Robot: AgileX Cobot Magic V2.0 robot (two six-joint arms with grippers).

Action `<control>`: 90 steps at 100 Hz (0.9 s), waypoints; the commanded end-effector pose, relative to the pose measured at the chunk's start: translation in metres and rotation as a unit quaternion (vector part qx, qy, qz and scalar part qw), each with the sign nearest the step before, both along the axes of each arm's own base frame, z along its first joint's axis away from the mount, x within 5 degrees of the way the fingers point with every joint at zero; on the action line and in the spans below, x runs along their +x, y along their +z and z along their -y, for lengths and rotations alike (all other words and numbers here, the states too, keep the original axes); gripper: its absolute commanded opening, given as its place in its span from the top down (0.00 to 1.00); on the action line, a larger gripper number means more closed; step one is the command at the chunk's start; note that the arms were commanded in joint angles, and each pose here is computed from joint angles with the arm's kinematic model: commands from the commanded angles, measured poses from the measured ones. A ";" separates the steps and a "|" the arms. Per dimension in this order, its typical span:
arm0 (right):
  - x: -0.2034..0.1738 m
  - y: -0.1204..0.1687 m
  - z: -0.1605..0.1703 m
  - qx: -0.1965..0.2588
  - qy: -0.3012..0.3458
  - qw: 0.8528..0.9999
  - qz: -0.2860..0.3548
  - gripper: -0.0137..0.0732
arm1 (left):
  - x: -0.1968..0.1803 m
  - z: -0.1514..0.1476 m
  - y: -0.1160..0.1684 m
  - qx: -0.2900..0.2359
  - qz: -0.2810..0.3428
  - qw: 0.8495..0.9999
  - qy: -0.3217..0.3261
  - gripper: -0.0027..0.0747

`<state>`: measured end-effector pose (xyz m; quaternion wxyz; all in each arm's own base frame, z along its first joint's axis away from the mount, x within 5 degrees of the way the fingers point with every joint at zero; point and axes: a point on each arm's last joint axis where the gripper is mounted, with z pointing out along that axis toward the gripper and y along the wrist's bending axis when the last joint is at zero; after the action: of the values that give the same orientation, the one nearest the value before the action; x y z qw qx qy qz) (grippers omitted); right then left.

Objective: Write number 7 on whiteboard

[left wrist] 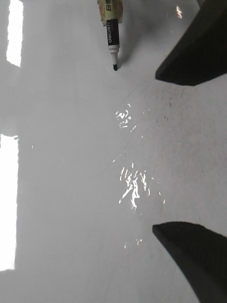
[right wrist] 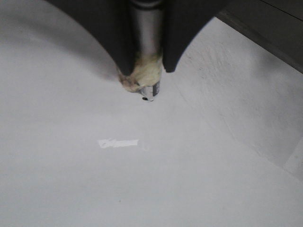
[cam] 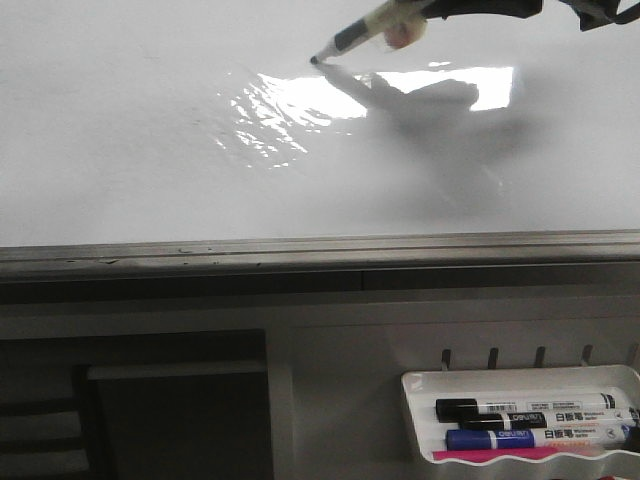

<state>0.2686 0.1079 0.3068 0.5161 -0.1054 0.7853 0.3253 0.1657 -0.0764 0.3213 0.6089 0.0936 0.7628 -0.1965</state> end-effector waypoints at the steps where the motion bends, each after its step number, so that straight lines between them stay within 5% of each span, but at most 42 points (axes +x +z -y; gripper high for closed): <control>1: 0.004 0.013 0.004 0.003 -0.025 0.999 0.020 0.90 | 0.001 -0.004 0.015 -0.019 0.034 0.999 0.023 0.26; 44: -0.020 0.018 0.032 -0.051 -0.108 0.992 0.043 0.90 | 0.002 -0.005 0.016 -0.020 0.040 0.999 0.029 0.26; 67: -0.024 0.013 0.028 -0.038 -0.075 0.996 0.036 0.90 | 0.002 -0.005 0.016 -0.020 0.040 0.999 0.029 0.26; 90: -0.039 -0.023 0.022 -0.027 -0.030 0.999 -0.020 0.90 | 0.002 -0.005 0.016 -0.020 0.040 0.999 0.029 0.26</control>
<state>0.2357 0.0863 0.2868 0.5110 -0.0818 0.8075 0.2831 0.1665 -0.0752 0.3226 0.6160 0.0882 0.7587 -0.1926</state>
